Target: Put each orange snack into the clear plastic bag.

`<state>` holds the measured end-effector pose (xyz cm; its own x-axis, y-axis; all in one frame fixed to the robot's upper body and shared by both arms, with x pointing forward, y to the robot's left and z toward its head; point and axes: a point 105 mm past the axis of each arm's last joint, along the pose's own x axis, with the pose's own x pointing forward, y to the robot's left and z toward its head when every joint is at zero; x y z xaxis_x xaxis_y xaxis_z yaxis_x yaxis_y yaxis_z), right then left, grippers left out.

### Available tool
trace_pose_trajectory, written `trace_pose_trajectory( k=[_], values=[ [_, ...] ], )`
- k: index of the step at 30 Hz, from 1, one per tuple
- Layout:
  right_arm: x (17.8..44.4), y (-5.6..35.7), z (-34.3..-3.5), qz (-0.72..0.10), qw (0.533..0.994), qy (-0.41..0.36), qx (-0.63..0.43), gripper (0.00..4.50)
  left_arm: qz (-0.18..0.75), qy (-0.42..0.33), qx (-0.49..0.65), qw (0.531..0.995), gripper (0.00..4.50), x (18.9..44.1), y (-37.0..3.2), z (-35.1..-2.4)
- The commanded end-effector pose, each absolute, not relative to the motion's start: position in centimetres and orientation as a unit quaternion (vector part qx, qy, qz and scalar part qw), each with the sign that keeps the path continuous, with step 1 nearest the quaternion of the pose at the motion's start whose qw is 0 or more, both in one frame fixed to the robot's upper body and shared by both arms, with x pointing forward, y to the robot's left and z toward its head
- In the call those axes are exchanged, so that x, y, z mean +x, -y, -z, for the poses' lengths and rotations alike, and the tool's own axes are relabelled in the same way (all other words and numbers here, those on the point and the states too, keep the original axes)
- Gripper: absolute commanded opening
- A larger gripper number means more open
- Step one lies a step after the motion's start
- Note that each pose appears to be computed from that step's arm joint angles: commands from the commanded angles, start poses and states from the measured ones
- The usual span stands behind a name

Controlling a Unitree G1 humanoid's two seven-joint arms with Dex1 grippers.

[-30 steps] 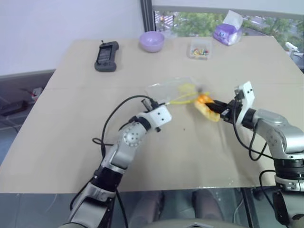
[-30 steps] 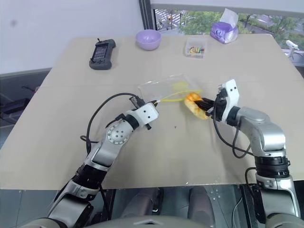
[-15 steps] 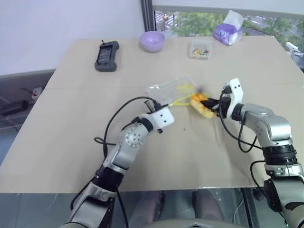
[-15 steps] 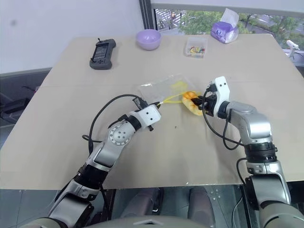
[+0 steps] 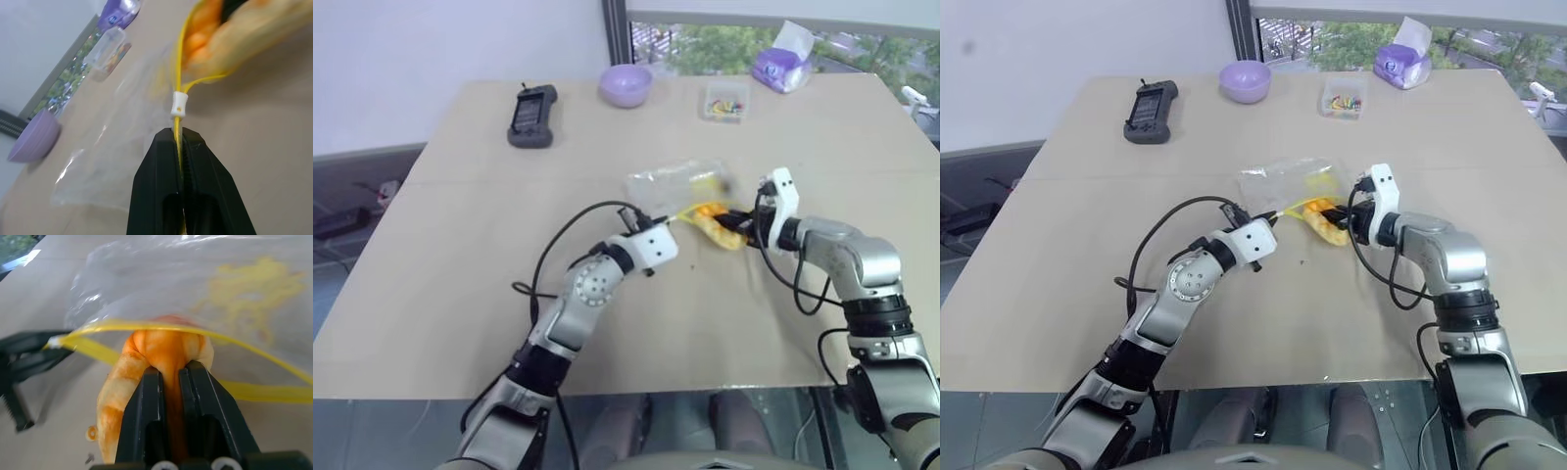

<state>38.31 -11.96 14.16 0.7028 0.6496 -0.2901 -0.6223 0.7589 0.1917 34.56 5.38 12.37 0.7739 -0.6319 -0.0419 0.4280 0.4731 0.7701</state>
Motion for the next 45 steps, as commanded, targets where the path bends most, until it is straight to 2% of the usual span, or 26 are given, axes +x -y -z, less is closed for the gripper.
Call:
trace_pose_trajectory(
  k=[1, 8, 13, 16, 19, 24, 25, 27, 28, 30, 31, 37, 41, 45],
  values=[
    [39.7, 12.8, -16.0, -0.306, 0.940, -0.145, 0.050, 0.02, 0.348, 0.157, 0.398, 0.834, 0.00, 33.5, -3.9, -13.3],
    [38.9, 9.2, -18.4, -0.353, 0.926, -0.117, 0.072, 0.02, 0.383, 0.164, 0.398, 0.817, 0.00, 33.0, -3.2, -13.0],
    [40.3, 9.9, -17.8, -0.281, 0.953, -0.108, 0.045, 0.02, 0.409, 0.171, 0.390, 0.807, 0.00, 32.5, -2.2, -12.9],
    [39.4, 8.5, -18.4, -0.320, 0.942, -0.087, 0.052, 0.02, 0.418, 0.174, 0.386, 0.804, 0.00, 32.4, -1.8, -12.8],
    [40.5, 9.8, -17.4, -0.260, 0.960, -0.098, 0.036, 0.02, 0.425, 0.176, 0.383, 0.801, 0.00, 32.2, -1.6, -12.9],
    [39.8, 8.6, -18.1, -0.291, 0.952, -0.077, 0.054, 0.02, 0.430, 0.178, 0.378, 0.800, 0.00, 32.1, -1.4, -13.0],
    [39.7, 8.5, -18.0, -0.293, 0.952, -0.079, 0.050, 0.96, 0.430, 0.179, 0.377, 0.801, 0.00, 32.1, -1.4, -13.0],
    [39.2, 8.1, -17.8, -0.311, 0.946, -0.084, 0.039, 1.58, 0.422, 0.179, 0.379, 0.804, 0.00, 32.4, -1.6, -13.1],
    [39.0, 8.0, -17.7, -0.318, 0.944, -0.085, 0.035, 2.11, 0.416, 0.179, 0.381, 0.806, 0.00, 32.6, -1.7, -13.2],
    [38.7, 8.1, -17.5, -0.323, 0.942, -0.088, 0.028, 2.73, 0.406, 0.176, 0.382, 0.811, 0.00, 33.0, -2.0, -13.3],
    [38.5, 8.3, -17.4, -0.325, 0.941, -0.091, 0.018, 2.90, 0.398, 0.173, 0.382, 0.816, 0.00, 33.3, -2.2, -13.3],
    [37.7, 10.7, -16.7, -0.329, 0.938, -0.110, -0.006, 2.90, 0.351, 0.148, 0.367, 0.849, 0.00, 35.0, -3.5, -13.7],
    [37.2, 13.1, -16.6, -0.320, 0.940, -0.118, -0.009, 2.90, 0.340, 0.141, 0.356, 0.859, 0.00, 35.3, -3.9, -13.8],
    [35.7, 14.3, -16.6, -0.344, 0.930, -0.122, -0.037, 2.90, 0.336, 0.136, 0.350, 0.864, 0.00, 35.3, -4.0, -13.8]
  ],
)
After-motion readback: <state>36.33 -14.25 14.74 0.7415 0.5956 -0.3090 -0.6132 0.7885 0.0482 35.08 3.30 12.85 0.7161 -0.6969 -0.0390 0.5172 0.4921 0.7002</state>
